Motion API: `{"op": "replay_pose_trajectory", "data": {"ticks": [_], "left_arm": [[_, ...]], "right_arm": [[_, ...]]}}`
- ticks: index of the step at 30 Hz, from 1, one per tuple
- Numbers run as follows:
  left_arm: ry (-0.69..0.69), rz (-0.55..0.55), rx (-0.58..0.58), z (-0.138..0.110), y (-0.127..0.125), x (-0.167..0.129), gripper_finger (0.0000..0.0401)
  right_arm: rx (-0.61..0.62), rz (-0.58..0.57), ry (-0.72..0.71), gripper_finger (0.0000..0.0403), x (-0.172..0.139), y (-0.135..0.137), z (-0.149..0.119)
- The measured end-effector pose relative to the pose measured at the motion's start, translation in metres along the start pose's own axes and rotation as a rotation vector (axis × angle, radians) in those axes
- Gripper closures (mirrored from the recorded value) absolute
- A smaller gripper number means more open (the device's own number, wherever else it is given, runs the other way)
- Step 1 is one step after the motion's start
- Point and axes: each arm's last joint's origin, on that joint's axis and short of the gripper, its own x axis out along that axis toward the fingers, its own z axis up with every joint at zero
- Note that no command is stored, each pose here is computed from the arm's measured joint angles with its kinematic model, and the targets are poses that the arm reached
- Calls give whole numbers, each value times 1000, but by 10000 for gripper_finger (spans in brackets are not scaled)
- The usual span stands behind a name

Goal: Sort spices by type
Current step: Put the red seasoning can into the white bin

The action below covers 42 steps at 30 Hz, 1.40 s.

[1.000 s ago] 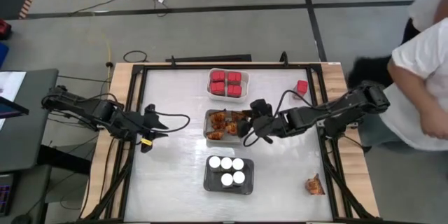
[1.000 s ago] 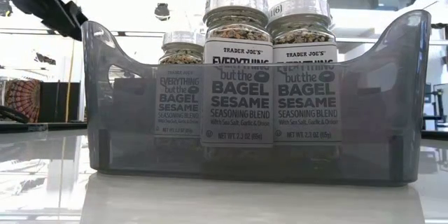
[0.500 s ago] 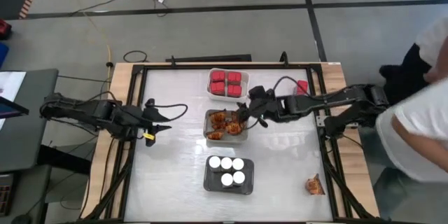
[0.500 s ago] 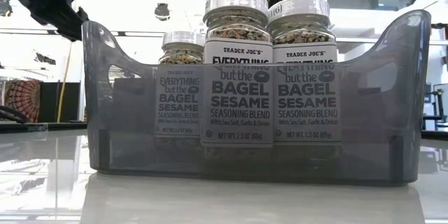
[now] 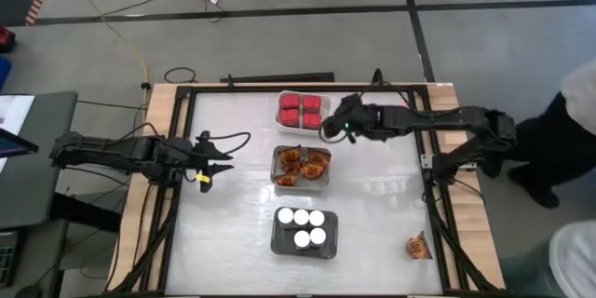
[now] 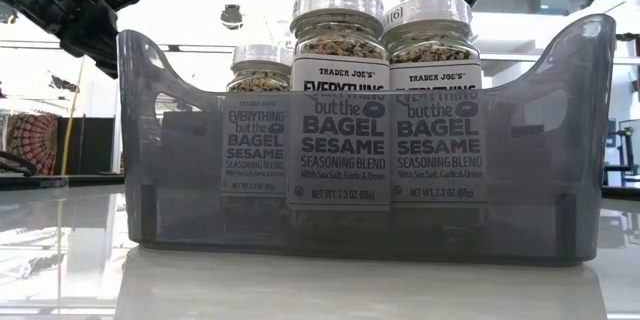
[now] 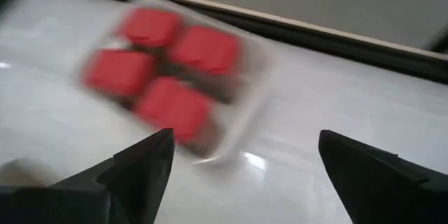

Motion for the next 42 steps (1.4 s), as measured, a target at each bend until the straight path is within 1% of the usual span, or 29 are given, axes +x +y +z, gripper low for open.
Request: {"op": "replay_pose_trajectory", "data": {"ticks": [2, 4, 8, 10, 12, 14, 20, 25, 28, 30, 33, 36, 40, 42], "left_arm": [[1, 0, 1, 0, 0, 0, 287], [1, 1, 0, 0, 0, 0, 287], [3, 5, -14, 0, 0, 0, 287], [6, 6, -22, -1, 0, 0, 287], [7, 6, -30, -1, 0, 0, 287], [8, 7, -34, -1, 0, 0, 287], [7, 9, -48, -1, 0, 0, 287], [30, 15, -76, -3, 1, 0, 287], [30, 15, -80, -3, 1, 0, 287], [31, 15, -79, -3, 1, 0, 287], [30, 15, -79, -3, 1, 0, 287], [31, 15, -80, -3, 1, 0, 287], [31, 14, -80, -3, 1, 0, 287], [30, 14, -80, -3, 1, 0, 287]], "right_arm": [[14, -66, 23, 23, 6, -13, 6], [64, -128, 64, 23, 12, -29, 12], [218, -273, 239, 24, 25, -68, 20], [277, -367, 308, 24, 27, -89, 22], [314, -464, 353, 24, 29, -108, 25], [331, -522, 381, 24, 30, -123, 29], [381, -590, 397, 24, 33, -149, 37], [426, -681, 453, 24, 29, -162, 35], [446, -708, 462, 24, 29, -168, 34], [450, -713, 471, 24, 33, -175, 31], [492, -708, 508, 24, 39, -186, 23], [495, -713, 520, 24, 44, -192, 16], [493, -649, 538, 24, 51, -195, 10], [502, -641, 541, 27, 54, -198, 6]]}}
